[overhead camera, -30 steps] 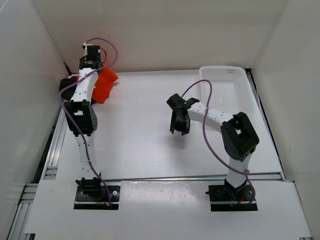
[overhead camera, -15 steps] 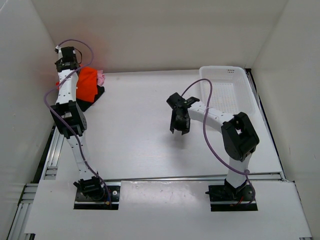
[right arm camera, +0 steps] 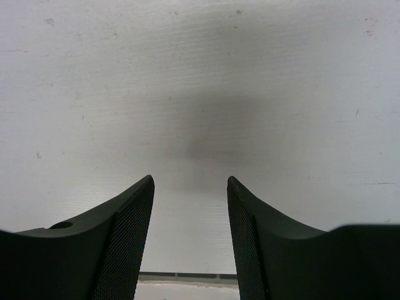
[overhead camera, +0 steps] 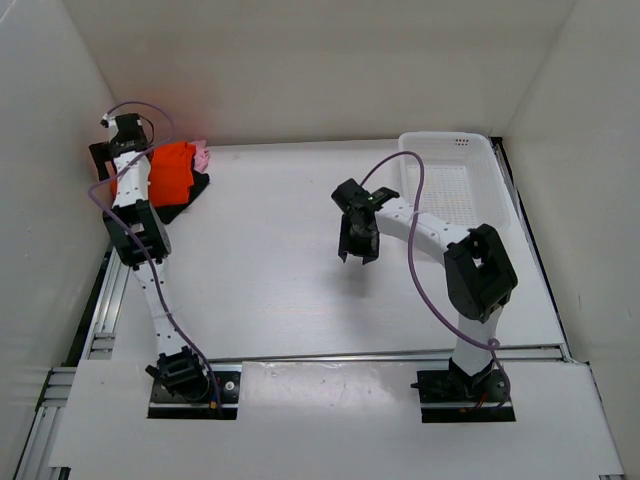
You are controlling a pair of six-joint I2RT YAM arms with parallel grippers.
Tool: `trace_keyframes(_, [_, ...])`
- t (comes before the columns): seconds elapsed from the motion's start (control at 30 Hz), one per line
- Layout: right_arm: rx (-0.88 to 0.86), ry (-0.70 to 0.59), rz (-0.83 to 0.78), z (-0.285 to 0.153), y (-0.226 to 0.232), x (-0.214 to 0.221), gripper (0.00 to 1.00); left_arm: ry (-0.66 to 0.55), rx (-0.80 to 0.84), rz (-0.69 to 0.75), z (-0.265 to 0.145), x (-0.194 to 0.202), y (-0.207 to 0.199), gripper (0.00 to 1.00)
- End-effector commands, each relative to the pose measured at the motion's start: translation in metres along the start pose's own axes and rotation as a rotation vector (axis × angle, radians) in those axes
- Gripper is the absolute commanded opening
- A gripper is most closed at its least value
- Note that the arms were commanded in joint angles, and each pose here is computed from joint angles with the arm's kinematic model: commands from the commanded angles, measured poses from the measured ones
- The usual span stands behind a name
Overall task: Fold and stack the t-shirts
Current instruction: Put the neatly folded tshirt into the corner of the board with the left arm
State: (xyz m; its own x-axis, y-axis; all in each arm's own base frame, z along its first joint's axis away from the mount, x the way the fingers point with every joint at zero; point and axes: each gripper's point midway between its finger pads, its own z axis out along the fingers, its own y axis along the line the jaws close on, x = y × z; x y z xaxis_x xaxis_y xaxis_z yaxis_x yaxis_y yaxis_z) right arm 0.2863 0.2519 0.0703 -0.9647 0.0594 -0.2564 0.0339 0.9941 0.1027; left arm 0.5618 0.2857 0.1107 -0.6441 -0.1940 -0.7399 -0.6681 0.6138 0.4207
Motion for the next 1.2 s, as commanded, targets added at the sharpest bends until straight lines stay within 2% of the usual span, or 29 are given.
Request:
trace_keyframes(0.0, [0.011, -0.008, -0.019, -0.004, 0.003, -0.005, 0.55, -0.16, -0.009, -0.125, -0.057, -0.074, 0.04, 1.0])
trace_keyframes(0.07, [-0.003, -0.008, -0.018, -0.004, 0.009, -0.008, 0.55, -0.203, 0.034, -0.137, -0.087, -0.092, 0.04, 1.0])
trace_keyframes(0.13, [-0.005, -0.006, -0.029, -0.003, 0.013, -0.007, 0.55, -0.199, 0.102, -0.108, -0.107, -0.087, 0.029, 1.0])
trace_keyframes(0.23, [-0.007, -0.004, -0.038, -0.006, 0.016, -0.005, 0.55, -0.238, 0.235, -0.073, -0.172, -0.088, 0.015, 1.0])
trace_keyframes(0.27, [0.0, 0.004, -0.039, -0.006, 0.014, -0.003, 0.55, -0.292, 0.293, -0.076, -0.216, -0.098, 0.015, 1.0])
trace_keyframes(0.3, [-0.001, -0.013, -0.037, -0.01, 0.014, -0.006, 0.55, -0.264, 0.325, -0.031, -0.225, -0.076, 0.004, 1.0])
trace_keyframes(0.33, [0.001, -0.025, -0.036, -0.017, 0.012, -0.007, 0.55, -0.272, 0.357, -0.016, -0.242, -0.071, 0.0, 1.0])
trace_keyframes(0.37, [-0.006, -0.033, -0.035, -0.021, 0.012, -0.008, 0.55, -0.309, 0.416, -0.003, -0.281, -0.07, -0.001, 1.0])
trace_keyframes(0.43, [0.004, -0.042, -0.035, -0.031, 0.004, -0.005, 0.55, -0.271, 0.457, 0.077, -0.299, -0.031, -0.013, 1.0])
trace_keyframes(0.5, [0.024, -0.07, -0.034, -0.036, -0.004, -0.005, 0.55, -0.247, 0.523, 0.169, -0.333, 0.005, -0.017, 1.0])
trace_keyframes(0.57, [0.017, -0.104, -0.011, -0.052, -0.011, -0.005, 0.55, -0.2, 0.621, 0.247, -0.358, 0.031, -0.02, 1.0])
trace_keyframes(0.6, [0.01, -0.122, -0.016, -0.061, -0.014, 0.0, 0.55, -0.138, 0.66, 0.311, -0.37, 0.055, -0.009, 1.0])
trace_keyframes(0.63, [0.012, -0.137, -0.005, -0.066, -0.018, 0.001, 0.58, -0.105, 0.708, 0.345, -0.381, 0.067, -0.007, 1.0])
trace_keyframes(0.67, [0.004, -0.145, 0.006, -0.07, -0.021, 0.003, 0.59, -0.054, 0.772, 0.379, -0.389, 0.085, -0.007, 1.0])
trace_keyframes(0.7, [-0.001, -0.163, 0.009, -0.078, -0.028, 0.007, 0.6, -0.042, 0.779, 0.388, -0.395, 0.094, 0.005, 1.0])
trace_keyframes(0.73, [-0.005, -0.167, 0.01, -0.082, -0.032, 0.011, 0.6, 0.023, 0.764, 0.435, -0.385, 0.123, 0.009, 1.0])
trace_keyframes(0.8, [-0.011, -0.192, 0.006, -0.091, -0.043, 0.021, 0.62, 0.043, 0.665, 0.453, -0.37, 0.146, 0.037, 1.0])
trace_keyframes(0.83, [-0.017, -0.196, 0.019, -0.094, -0.047, 0.025, 0.62, 0.096, 0.609, 0.492, -0.354, 0.176, 0.046, 1.0])
trace_keyframes(0.93, [-0.045, -0.213, 0.018, -0.104, -0.059, 0.045, 0.63, 0.123, 0.548, 0.488, -0.342, 0.212, 0.078, 1.0])
trace_keyframes(1.17, [-0.115, -0.29, 0.13, -0.12, -0.094, 0.076, 0.68, 0.143, 0.618, 0.485, -0.359, 0.268, 0.114, 1.0])
